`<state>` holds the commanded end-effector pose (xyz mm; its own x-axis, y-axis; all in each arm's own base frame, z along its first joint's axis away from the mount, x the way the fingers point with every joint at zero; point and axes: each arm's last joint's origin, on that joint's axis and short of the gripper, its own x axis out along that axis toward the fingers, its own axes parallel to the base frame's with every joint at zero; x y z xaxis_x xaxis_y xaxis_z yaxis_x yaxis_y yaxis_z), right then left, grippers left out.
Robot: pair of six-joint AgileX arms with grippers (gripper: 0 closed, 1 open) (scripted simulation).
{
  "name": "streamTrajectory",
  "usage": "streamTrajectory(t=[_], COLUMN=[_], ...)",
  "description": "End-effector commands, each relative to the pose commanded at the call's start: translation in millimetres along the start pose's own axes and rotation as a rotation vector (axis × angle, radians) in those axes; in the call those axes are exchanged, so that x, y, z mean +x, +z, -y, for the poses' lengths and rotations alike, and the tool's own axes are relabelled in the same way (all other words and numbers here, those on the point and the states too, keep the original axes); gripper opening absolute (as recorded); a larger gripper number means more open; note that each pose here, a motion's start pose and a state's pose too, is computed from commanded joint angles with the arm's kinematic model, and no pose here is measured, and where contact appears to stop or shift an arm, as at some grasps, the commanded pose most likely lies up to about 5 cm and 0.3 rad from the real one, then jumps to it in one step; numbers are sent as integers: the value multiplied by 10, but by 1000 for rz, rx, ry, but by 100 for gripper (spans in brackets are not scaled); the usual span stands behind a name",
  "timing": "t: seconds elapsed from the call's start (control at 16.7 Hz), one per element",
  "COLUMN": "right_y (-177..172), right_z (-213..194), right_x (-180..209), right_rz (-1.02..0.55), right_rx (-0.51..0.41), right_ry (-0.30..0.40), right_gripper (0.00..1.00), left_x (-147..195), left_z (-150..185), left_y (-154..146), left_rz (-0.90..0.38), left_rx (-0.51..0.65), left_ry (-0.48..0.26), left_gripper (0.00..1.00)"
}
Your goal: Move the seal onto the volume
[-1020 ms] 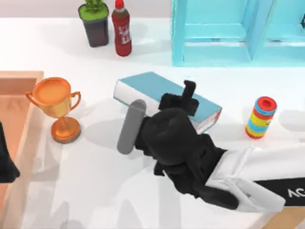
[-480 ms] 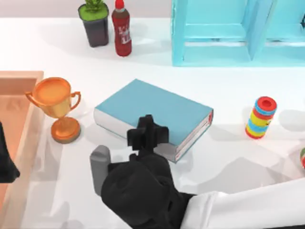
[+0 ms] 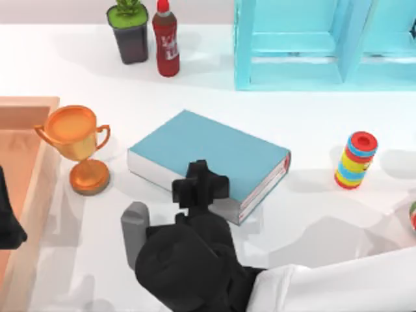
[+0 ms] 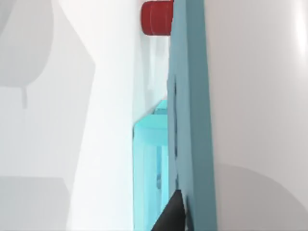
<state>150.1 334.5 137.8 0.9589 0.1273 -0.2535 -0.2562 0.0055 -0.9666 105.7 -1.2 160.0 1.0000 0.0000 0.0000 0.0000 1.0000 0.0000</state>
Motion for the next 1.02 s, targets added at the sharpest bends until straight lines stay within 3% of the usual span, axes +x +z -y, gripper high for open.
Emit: streamTrajectory(t=[0.78, 1.02], right_y=[-25, -25], right_z=[-315, -315], right_x=[93, 93], right_rz=[-4, -4], right_rx=[-2, -2], right_ry=[5, 5], right_gripper=[0, 30], left_x=[0, 0], left_z=[0, 0], left_y=[0, 0], left_rz=[0, 0], left_rx=[0, 0], left_ry=[0, 0], left_gripper=[100, 100])
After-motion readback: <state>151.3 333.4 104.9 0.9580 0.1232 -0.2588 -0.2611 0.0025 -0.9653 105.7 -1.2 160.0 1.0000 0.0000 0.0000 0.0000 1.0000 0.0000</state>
